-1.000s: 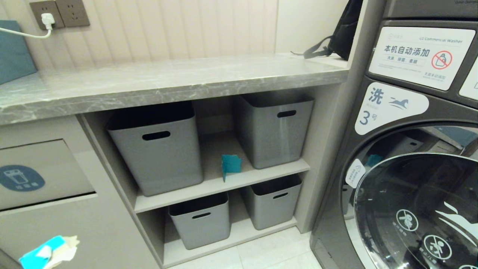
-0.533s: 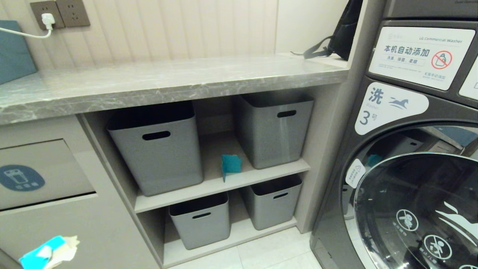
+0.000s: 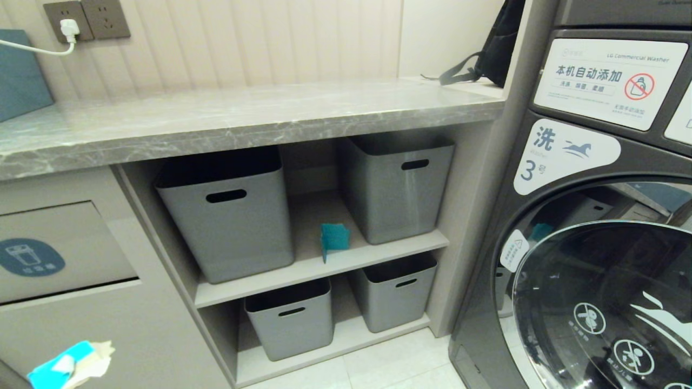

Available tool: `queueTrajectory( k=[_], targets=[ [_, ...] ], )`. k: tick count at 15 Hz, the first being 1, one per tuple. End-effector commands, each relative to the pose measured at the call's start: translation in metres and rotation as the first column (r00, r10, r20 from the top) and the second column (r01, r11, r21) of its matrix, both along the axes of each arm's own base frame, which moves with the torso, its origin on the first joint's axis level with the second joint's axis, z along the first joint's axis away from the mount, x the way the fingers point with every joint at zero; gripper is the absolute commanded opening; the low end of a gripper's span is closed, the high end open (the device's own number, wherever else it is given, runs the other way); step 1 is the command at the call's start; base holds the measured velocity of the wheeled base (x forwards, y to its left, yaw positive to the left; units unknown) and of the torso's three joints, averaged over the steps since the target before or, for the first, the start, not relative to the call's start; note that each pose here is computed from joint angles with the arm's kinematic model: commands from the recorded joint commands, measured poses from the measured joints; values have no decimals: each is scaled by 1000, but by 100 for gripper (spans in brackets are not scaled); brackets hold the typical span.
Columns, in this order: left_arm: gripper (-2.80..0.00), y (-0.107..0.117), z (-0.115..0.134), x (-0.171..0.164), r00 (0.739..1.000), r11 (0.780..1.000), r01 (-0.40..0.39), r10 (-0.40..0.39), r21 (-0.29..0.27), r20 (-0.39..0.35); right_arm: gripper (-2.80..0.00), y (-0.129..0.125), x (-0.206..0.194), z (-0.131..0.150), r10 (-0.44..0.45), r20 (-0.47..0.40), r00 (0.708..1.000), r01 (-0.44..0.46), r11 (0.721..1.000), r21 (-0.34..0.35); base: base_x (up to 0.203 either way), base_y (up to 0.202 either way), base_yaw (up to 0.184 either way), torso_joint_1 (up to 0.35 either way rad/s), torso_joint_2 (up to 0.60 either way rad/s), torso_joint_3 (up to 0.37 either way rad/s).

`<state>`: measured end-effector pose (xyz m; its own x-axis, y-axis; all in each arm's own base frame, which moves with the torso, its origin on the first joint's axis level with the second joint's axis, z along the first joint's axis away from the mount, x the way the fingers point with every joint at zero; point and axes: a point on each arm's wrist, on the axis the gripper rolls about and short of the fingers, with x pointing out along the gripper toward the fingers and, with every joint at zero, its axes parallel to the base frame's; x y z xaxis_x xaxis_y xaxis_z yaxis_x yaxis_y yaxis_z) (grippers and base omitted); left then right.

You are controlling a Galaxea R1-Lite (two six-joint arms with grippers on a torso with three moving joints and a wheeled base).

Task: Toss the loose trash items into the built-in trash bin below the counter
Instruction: Put the garbage in the trash can

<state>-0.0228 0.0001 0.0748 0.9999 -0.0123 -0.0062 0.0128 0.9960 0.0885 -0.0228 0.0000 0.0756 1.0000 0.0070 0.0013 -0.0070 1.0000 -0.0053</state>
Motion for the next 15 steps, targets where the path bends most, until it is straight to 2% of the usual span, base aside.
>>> queueTrajectory(
  k=[1, 7, 15],
  targets=[
    [-280, 0, 0, 0, 1000, 1000, 0, 0, 0, 0, -280, 0, 0, 0, 1, 2, 1000, -1, 1000, -1, 0, 0, 0, 0, 0, 0],
    [-280, 0, 0, 0, 1000, 1000, 0, 0, 3, -1, -280, 0, 0, 0, 1, 0, 1000, -1, 1000, -1, 0, 16, 0, 0, 1, 2],
    [-280, 0, 0, 0, 1000, 1000, 0, 0, 3, -1, -280, 0, 0, 0, 1, 2, 1000, -1, 1000, -1, 0, 184, -1, 2, 1, 2]
  ],
)
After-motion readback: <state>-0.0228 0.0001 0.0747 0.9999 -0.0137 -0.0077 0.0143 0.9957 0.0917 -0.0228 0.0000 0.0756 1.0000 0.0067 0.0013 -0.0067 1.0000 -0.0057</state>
